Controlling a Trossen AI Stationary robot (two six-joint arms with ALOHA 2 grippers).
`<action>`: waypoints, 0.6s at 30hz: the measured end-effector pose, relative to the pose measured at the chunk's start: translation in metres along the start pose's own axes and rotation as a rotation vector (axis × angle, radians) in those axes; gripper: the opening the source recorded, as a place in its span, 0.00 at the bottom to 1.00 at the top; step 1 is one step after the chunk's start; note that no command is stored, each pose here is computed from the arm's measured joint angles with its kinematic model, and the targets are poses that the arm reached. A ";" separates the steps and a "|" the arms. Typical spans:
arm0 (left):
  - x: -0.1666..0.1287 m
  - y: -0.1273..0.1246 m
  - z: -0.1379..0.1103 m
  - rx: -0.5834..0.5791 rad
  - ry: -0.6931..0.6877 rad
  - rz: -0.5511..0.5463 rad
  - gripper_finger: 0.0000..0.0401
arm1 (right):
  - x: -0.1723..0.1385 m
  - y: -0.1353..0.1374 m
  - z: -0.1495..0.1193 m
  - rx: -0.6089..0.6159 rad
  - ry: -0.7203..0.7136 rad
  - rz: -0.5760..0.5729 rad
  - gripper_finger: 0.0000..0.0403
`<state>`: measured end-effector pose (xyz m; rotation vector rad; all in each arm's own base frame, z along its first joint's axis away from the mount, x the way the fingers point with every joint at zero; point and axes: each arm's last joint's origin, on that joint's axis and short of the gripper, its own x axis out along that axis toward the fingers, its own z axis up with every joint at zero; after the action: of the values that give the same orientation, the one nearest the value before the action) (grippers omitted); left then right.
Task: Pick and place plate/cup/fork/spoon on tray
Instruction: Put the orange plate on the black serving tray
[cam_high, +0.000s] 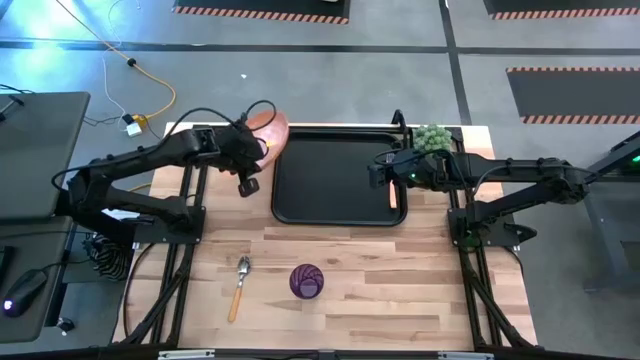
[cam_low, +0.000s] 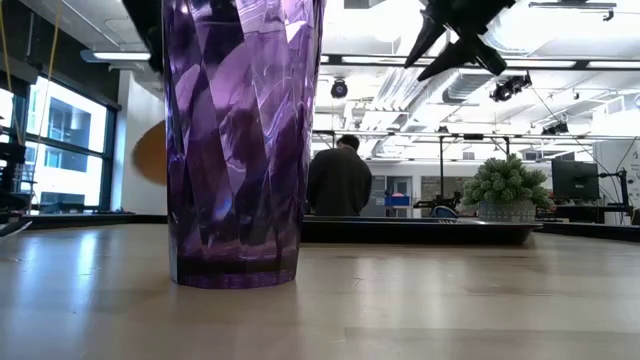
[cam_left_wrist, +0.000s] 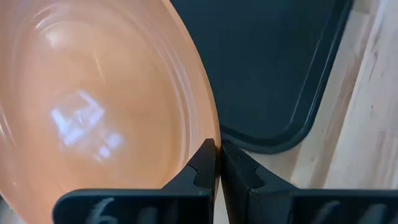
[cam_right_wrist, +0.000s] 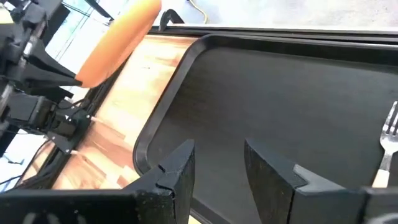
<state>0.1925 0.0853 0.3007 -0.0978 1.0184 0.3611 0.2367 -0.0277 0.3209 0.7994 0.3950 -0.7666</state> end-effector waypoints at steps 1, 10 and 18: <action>-0.003 0.000 0.004 0.044 -0.014 0.002 0.00 | 0.000 0.000 0.000 0.003 -0.004 0.005 0.32; -0.004 0.004 0.043 0.368 -0.045 0.014 0.00 | 0.001 0.007 0.010 0.038 -0.099 0.065 0.32; 0.023 -0.001 0.081 0.552 -0.007 -0.007 0.00 | 0.003 0.004 0.018 0.074 -0.160 0.039 0.32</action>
<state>0.2696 0.1100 0.3239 0.3968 1.0787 0.0641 0.2423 -0.0415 0.3329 0.8063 0.2084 -0.8067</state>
